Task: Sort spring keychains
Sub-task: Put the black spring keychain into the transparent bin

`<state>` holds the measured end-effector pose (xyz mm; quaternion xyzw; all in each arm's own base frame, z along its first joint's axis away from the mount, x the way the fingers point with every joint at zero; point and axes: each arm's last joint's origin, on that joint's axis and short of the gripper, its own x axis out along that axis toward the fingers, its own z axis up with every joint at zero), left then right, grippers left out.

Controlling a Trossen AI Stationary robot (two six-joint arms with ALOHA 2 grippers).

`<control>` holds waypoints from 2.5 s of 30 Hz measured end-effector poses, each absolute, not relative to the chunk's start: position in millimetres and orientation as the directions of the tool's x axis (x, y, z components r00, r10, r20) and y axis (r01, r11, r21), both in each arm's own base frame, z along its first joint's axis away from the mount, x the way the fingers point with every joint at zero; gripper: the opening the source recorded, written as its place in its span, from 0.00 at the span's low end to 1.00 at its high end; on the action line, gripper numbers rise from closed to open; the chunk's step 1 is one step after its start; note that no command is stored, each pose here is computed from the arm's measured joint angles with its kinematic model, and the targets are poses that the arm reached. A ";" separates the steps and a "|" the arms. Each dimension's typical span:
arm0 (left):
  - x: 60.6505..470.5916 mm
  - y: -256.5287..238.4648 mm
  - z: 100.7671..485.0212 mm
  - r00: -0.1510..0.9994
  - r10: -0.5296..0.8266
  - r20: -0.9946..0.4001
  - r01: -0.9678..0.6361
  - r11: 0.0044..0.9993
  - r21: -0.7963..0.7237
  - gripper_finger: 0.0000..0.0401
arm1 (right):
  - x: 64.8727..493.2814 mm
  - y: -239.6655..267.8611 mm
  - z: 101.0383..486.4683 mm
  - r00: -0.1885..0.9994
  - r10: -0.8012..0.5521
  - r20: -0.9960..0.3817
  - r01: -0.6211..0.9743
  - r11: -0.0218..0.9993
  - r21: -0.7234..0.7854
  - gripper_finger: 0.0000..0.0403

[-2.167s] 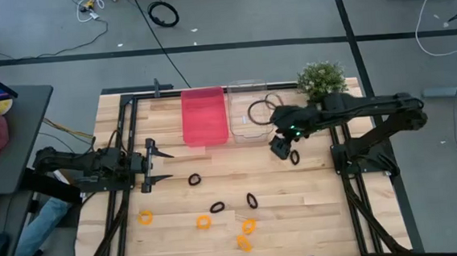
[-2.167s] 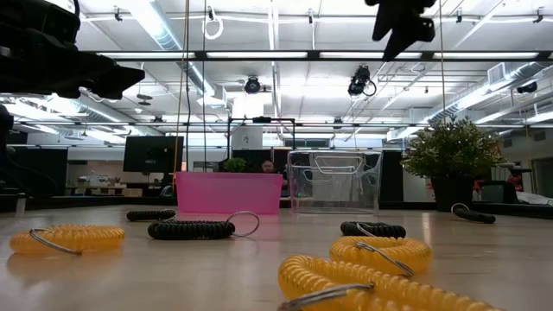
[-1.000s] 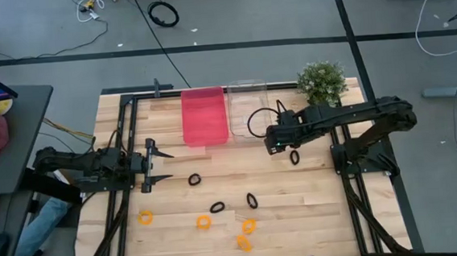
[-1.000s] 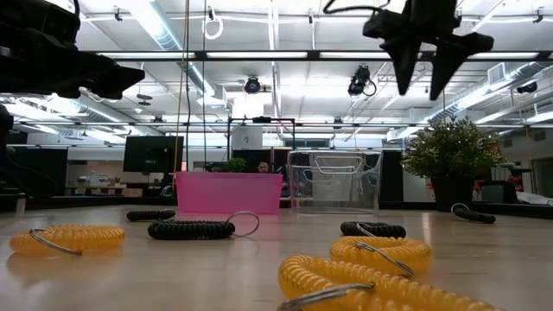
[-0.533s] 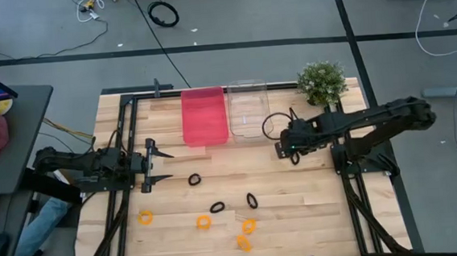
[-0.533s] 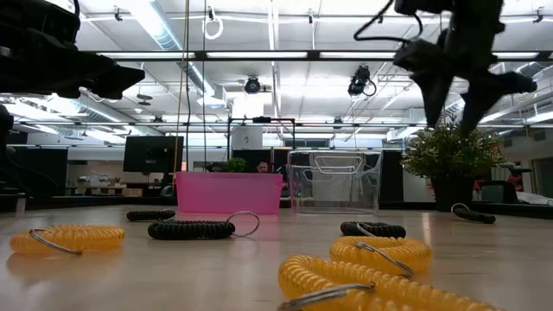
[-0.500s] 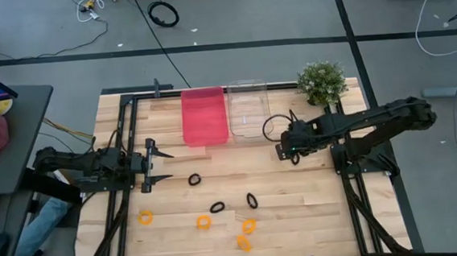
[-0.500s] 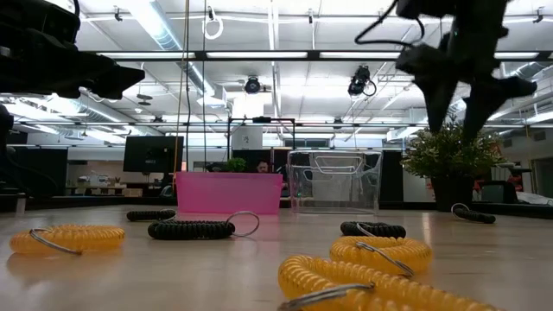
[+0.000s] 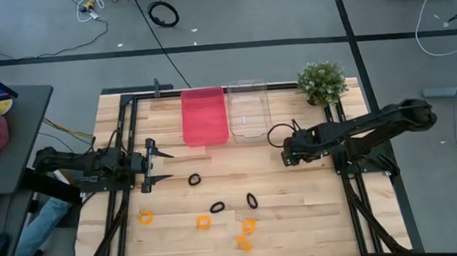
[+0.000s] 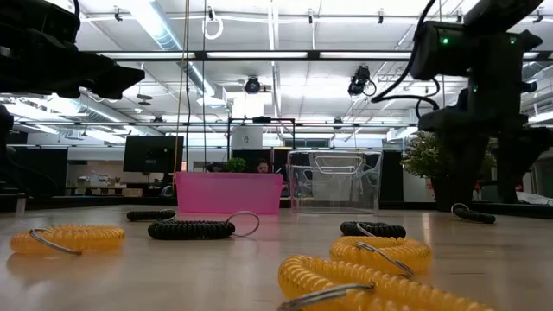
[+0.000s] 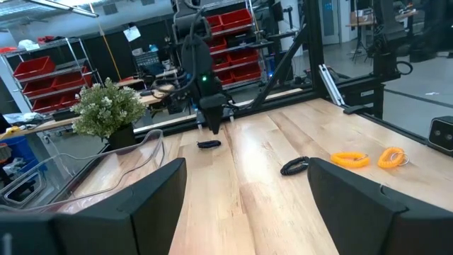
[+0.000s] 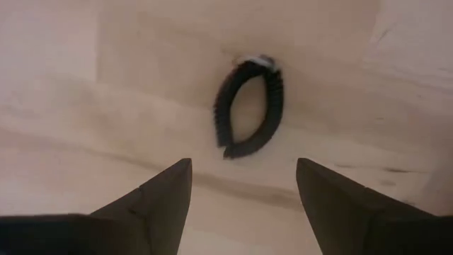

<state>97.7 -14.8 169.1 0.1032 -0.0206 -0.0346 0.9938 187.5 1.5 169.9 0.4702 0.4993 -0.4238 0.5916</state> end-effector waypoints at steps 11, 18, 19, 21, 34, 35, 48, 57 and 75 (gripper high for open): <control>97.7 -14.8 169.1 0.997 -0.073 0.034 0.065 0.976 0.207 0.74 | 192.6 -8.5 162.2 0.234 -0.045 -0.971 0.948 0.233 0.217 0.64; 97.7 -14.8 169.1 0.997 -0.073 0.034 0.065 0.976 0.207 0.74 | 203.6 -8.9 165.5 0.347 -0.049 -0.937 0.883 0.355 0.308 0.64; 97.7 -14.8 169.0 0.997 -0.073 0.034 0.065 0.976 0.207 0.74 | 205.2 -8.9 166.1 0.364 -0.050 -0.930 0.874 0.363 0.323 0.64; 97.7 -14.8 169.1 0.997 -0.073 0.034 0.065 0.976 0.207 0.74 | 209.1 -9.0 167.8 0.405 -0.052 -0.913 0.846 0.400 0.352 0.64; 97.7 -14.8 169.0 0.997 -0.073 0.034 0.065 0.976 0.207 0.74 | 205.3 -5.6 168.0 0.357 0.071 -0.931 0.882 0.303 0.361 0.64; 97.7 -14.8 169.0 0.997 -0.073 0.034 0.065 0.976 0.207 0.74 | 206.9 -5.9 170.4 0.365 0.065 -0.929 0.878 0.309 0.366 0.64; 97.7 -14.8 169.1 0.997 -0.073 0.034 0.065 0.976 0.207 0.74 | 202.2 -8.6 190.4 0.213 -0.083 -0.973 0.958 0.211 0.192 0.64; 97.7 -14.8 169.2 0.997 -0.073 0.035 0.064 0.976 0.207 0.74 | 208.3 -15.3 167.4 0.059 -0.098 -0.993 0.972 0.231 0.035 0.64; 97.7 -14.8 169.1 0.997 -0.073 0.034 0.064 0.976 0.207 0.74 | 214.3 -12.8 133.2 -0.003 -0.184 -0.983 0.976 0.214 -0.043 0.64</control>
